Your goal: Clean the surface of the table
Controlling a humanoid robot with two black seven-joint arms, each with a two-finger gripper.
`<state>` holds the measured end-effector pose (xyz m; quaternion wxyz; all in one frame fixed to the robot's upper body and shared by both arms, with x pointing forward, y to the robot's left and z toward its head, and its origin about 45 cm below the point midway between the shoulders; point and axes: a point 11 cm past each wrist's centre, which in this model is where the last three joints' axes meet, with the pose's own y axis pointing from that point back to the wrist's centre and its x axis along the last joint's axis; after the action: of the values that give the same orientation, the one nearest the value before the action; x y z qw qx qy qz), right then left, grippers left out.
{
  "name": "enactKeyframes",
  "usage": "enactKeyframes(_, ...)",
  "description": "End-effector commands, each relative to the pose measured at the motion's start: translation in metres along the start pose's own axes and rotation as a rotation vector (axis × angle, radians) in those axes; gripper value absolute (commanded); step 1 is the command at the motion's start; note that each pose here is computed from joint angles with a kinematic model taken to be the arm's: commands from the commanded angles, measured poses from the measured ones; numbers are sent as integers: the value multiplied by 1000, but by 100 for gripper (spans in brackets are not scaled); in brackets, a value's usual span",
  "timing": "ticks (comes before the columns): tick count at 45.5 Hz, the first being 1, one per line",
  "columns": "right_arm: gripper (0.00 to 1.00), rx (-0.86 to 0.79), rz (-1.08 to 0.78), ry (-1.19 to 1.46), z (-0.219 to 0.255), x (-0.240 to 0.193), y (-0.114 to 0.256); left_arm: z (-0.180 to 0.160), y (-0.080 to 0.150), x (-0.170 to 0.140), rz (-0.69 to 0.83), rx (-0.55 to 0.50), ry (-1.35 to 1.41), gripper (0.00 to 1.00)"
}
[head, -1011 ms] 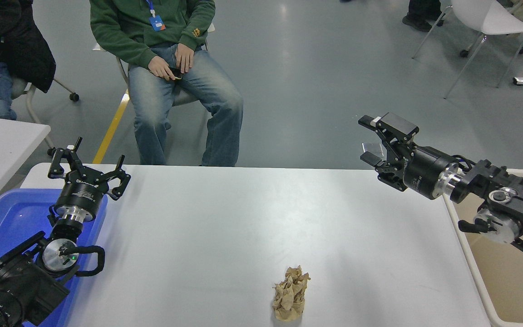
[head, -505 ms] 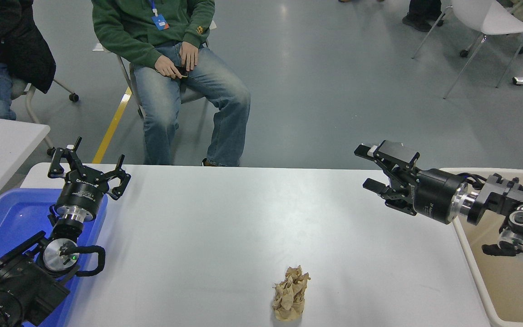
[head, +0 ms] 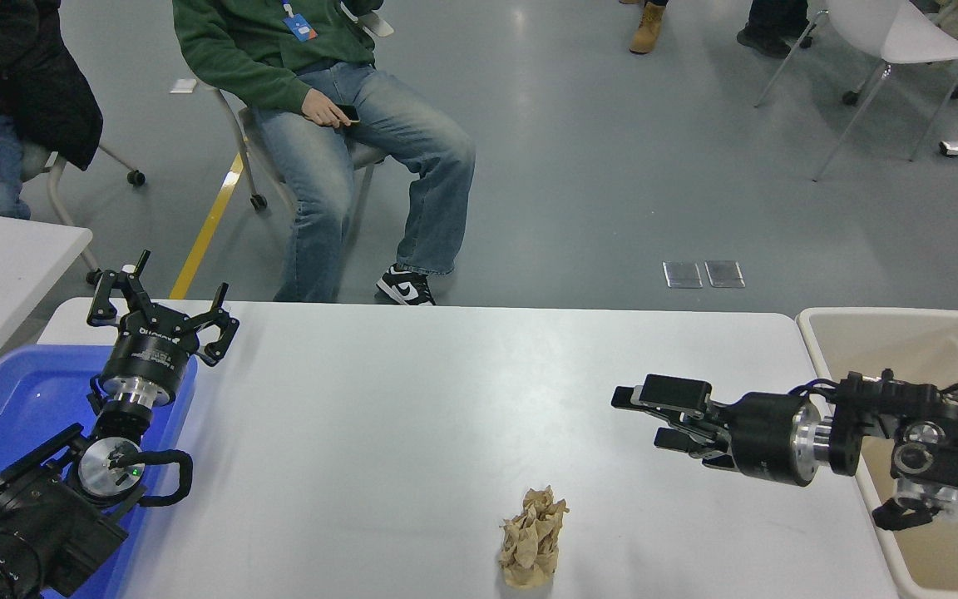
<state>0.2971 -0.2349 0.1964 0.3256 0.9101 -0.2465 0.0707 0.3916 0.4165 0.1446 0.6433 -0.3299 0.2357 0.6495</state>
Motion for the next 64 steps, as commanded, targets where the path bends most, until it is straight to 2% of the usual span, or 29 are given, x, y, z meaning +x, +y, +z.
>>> enactKeyframes(1,100,-70,-121,26,9,-34,-21,0,0,0,-1,0,1,100)
enactKeyframes(11,100,-71,-172,20,10,-56,-39,0,0,0,-1,0,1,100)
enactKeyframes(31,100,-110,-188,41,19,-67,-70,0,0,0,-1,-1,1,100)
enactKeyframes(50,100,-158,-251,60,33,-104,-98,0,0,0,-1,0,1,100)
enactKeyframes(64,100,-185,-228,98,37,-101,-115,0,0,0,-1,0,1,100)
